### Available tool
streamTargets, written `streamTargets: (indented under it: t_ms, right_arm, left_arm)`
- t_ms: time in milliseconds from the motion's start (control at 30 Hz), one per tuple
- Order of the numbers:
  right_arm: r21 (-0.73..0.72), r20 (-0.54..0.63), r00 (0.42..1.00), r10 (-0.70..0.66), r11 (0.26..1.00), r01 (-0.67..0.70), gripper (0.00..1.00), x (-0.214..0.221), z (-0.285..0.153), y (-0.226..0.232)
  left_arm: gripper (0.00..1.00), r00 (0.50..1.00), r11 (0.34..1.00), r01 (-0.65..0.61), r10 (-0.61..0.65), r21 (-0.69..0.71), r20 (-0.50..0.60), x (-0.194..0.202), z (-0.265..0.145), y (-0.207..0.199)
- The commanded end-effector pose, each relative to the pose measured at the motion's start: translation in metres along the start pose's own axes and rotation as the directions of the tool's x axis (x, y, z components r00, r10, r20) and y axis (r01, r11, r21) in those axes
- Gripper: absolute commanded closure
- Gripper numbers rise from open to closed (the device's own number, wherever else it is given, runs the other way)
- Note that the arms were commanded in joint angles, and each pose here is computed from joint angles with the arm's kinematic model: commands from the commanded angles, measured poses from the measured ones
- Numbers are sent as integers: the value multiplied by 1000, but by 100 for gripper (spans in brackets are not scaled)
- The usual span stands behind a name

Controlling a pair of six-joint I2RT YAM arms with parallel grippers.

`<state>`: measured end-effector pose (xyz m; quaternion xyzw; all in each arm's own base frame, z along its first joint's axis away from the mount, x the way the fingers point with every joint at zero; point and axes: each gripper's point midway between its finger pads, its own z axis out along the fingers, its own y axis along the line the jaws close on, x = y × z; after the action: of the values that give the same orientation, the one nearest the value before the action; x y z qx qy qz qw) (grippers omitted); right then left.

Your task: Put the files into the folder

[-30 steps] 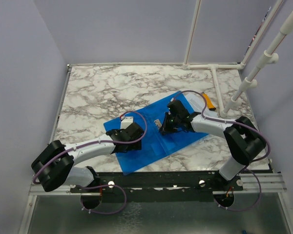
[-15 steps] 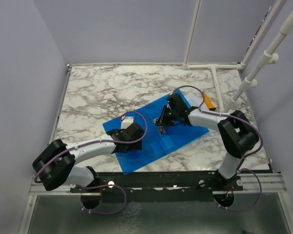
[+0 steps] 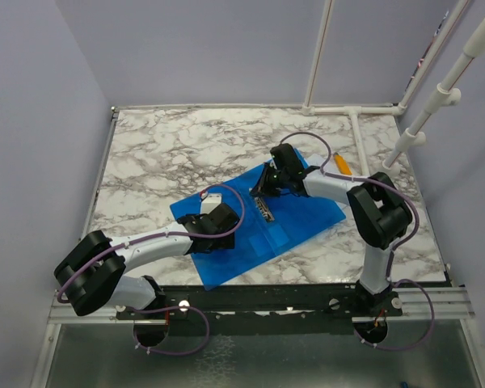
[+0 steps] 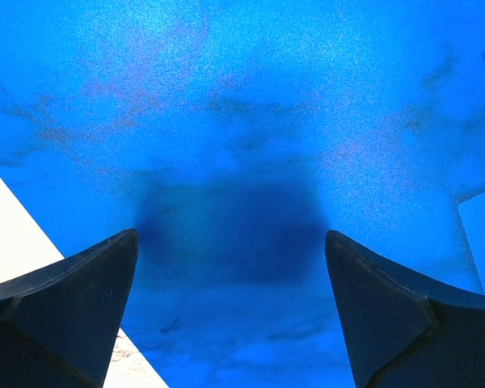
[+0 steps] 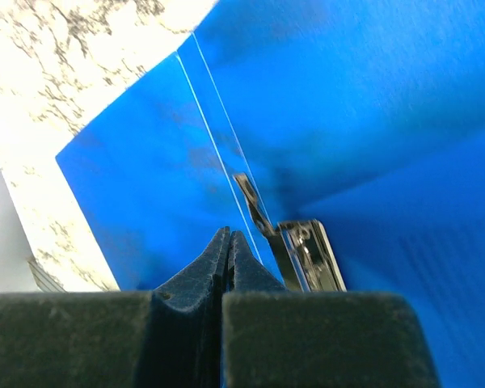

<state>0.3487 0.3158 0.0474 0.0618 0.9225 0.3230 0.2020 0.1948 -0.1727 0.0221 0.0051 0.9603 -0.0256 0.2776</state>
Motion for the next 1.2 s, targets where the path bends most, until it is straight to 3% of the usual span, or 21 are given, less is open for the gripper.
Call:
streamTargets:
  t_ms: [0, 233, 400, 733, 933, 1167]
  right_arm:
    - [-21, -5, 1000, -23, 1000, 23, 100, -12, 8, 7]
    - [1, 45, 995, -89, 996, 89, 99, -28, -9, 14]
    - [111, 102, 982, -158, 983, 146, 98, -40, -37, 1]
    - [429, 219, 933, -286, 887, 171, 39, -64, -112, -63]
    - [521, 218, 940, -264, 845, 116, 23, -68, -137, -110]
    - [515, 227, 957, -178, 857, 37, 5, -70, -143, -152]
  left_arm:
    - [1, 1000, 1000, -16, 16, 4, -4, 2, 2, -1]
    - [1, 1000, 1000, -17, 17, 14, 3, -1, -1, -3]
    - [1, 1000, 999, -16, 15, 29, 19, -6, -4, -6]
    - [1, 996, 997, -23, 17, 73, 84, -31, -21, -16]
    - [1, 992, 992, -23, 8, 125, 123, -53, -39, -28]
    - [1, 982, 989, -30, 2, 146, 190, -88, -67, -24]
